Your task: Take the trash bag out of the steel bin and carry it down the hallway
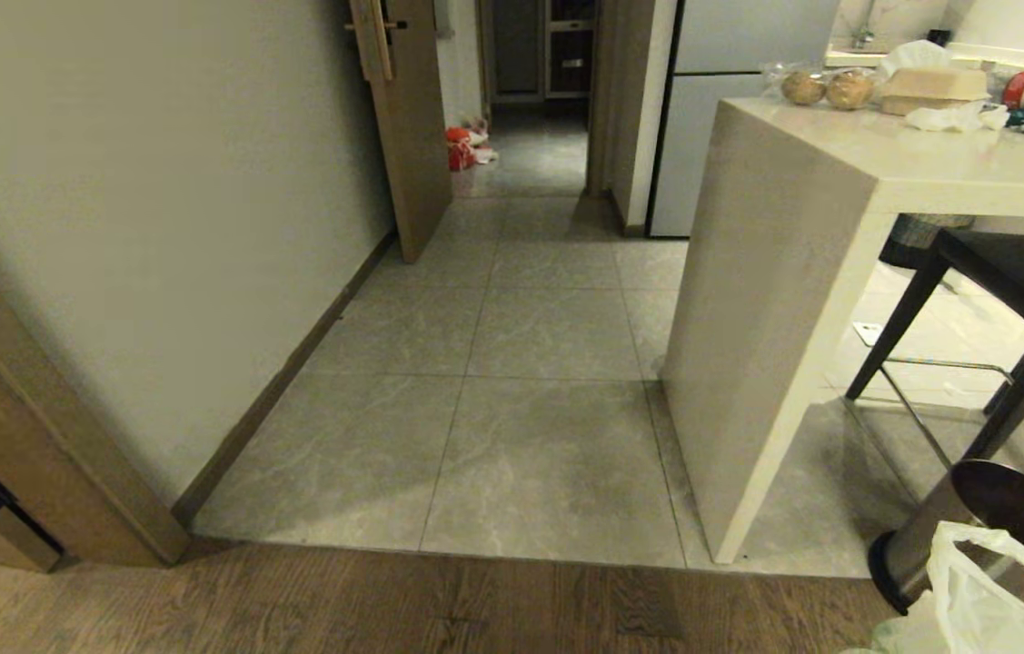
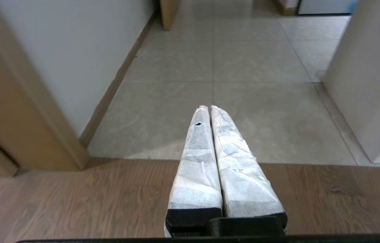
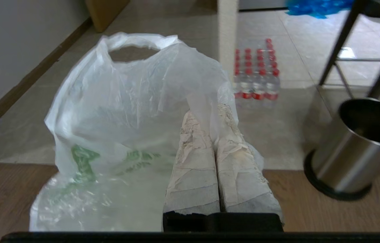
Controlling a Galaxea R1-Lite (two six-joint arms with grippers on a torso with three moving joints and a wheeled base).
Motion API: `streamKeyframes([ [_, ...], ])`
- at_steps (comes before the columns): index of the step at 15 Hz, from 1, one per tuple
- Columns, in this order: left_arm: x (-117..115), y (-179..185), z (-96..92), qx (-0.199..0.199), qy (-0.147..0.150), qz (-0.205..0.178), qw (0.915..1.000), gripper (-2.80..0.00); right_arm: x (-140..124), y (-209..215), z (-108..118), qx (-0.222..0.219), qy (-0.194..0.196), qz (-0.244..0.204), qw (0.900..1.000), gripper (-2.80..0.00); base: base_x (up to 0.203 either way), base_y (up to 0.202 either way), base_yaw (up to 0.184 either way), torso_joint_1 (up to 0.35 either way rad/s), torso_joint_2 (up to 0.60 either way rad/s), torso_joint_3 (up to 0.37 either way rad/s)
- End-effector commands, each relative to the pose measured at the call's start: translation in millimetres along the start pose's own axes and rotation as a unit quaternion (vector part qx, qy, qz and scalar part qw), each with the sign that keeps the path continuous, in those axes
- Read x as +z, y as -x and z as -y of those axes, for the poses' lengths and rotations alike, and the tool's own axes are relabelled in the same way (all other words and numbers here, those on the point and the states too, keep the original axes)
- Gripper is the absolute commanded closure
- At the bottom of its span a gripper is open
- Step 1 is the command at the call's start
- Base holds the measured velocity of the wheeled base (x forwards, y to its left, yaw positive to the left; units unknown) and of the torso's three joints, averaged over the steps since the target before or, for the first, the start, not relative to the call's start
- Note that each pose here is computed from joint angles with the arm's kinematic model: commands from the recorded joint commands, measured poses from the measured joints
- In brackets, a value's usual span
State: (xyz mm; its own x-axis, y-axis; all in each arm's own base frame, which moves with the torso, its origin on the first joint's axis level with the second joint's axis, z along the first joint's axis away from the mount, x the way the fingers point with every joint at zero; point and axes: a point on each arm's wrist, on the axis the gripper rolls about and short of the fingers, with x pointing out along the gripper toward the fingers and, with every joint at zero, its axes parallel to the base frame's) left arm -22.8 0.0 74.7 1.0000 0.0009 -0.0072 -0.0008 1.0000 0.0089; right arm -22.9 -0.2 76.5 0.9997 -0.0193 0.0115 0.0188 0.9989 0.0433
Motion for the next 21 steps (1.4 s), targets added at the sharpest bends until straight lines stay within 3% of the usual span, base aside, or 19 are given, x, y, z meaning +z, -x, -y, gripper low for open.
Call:
streamKeyframes([
  [1,0.0,-0.1,0.0,0.0,0.001,-0.001,1.0,0.0,0.1,-0.1,0.0,0.0,0.0,0.0,1.0,0.0,0.0,0.0,0.0,0.0,0.0,0.0],
  [4,-0.1,-0.2,0.0,0.001,0.002,0.0,1.0,0.0,0.1,-0.1,0.0,0.0,-0.001,0.0,1.0,0.0,0.039,0.0,-0.001,0.001,0.0,0.002],
  [21,-0.1,-0.2,0.0,0.001,0.004,0.0,1.0,0.0,0.1,-0.1,0.0,0.0,0.0,0.0,1.0,0.0,0.182,0.0,-0.002,0.002,0.0,0.003],
])
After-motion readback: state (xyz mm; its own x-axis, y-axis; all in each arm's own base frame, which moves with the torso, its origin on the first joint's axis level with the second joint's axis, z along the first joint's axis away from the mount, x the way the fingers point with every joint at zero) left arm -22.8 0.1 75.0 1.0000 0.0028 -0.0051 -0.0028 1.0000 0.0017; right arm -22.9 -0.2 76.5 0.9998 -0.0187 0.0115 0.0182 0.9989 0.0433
